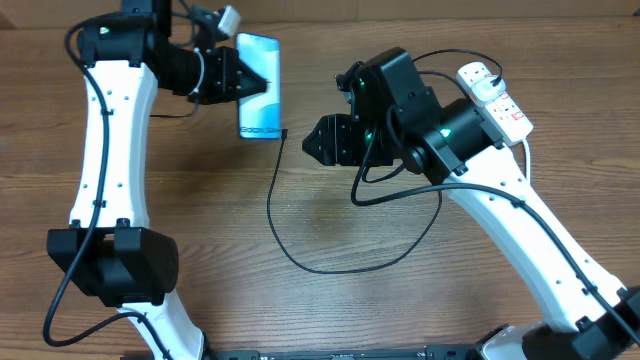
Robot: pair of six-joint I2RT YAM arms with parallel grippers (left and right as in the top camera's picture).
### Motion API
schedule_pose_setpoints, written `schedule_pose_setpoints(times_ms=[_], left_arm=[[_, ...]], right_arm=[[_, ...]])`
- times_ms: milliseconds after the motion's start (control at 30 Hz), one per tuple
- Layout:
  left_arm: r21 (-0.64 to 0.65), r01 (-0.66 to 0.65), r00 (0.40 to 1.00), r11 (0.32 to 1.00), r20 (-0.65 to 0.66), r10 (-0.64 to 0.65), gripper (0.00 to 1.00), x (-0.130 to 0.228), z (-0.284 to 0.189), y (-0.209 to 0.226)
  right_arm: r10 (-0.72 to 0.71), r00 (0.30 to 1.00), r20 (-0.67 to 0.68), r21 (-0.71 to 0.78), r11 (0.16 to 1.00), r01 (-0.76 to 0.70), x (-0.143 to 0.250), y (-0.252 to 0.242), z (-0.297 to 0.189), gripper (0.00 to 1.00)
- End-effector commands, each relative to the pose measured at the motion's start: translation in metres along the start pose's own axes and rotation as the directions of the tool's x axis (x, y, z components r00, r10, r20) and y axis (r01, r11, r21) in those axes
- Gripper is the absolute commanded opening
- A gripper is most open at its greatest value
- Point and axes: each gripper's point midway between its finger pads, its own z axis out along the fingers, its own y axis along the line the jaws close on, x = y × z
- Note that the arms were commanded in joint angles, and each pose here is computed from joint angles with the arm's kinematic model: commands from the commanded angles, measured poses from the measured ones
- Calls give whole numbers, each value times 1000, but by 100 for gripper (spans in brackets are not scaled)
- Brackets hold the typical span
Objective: Plug charger to phone and switch on socket
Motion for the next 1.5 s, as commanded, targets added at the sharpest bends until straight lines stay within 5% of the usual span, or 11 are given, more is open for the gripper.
schedule_pose_setpoints(times_ms=[0, 167, 333, 467, 733, 900, 1133, 1467], left_arm=[[-224, 47, 999, 973, 21, -44, 4, -2, -7, 36], [-346, 49, 999, 937, 31, -41, 4, -3, -4, 49], [-548, 149, 989, 823, 102, -112, 4, -6, -6, 80], [-545, 123, 992, 829, 31, -126, 4, 0, 27, 83], [-565, 117, 980, 816, -65, -186, 4, 14, 68, 109], [-559, 134, 980, 818, -50, -195, 4, 11, 62, 112], [-565, 218, 964, 796, 0, -264, 4, 10, 48, 125], [-552, 250, 950, 795, -18, -311, 4, 19, 42, 129]], right_arm=[[49, 998, 32, 130, 990, -53, -12, -28, 21, 69], [98, 995, 7, 222, 970, -97, -15, -57, 51, 88], [185, 981, 62, 296, 935, -195, -26, -85, 53, 89], [197, 976, 94, 292, 932, -216, -37, -93, 49, 100], [186, 976, 116, 263, 942, -211, -45, -88, 51, 100], [112, 988, 105, 148, 981, -127, -56, -61, 53, 93], [66, 997, 40, 179, 981, -72, -76, -49, 50, 90], [124, 990, -65, 208, 972, -108, -91, -64, 131, 90]])
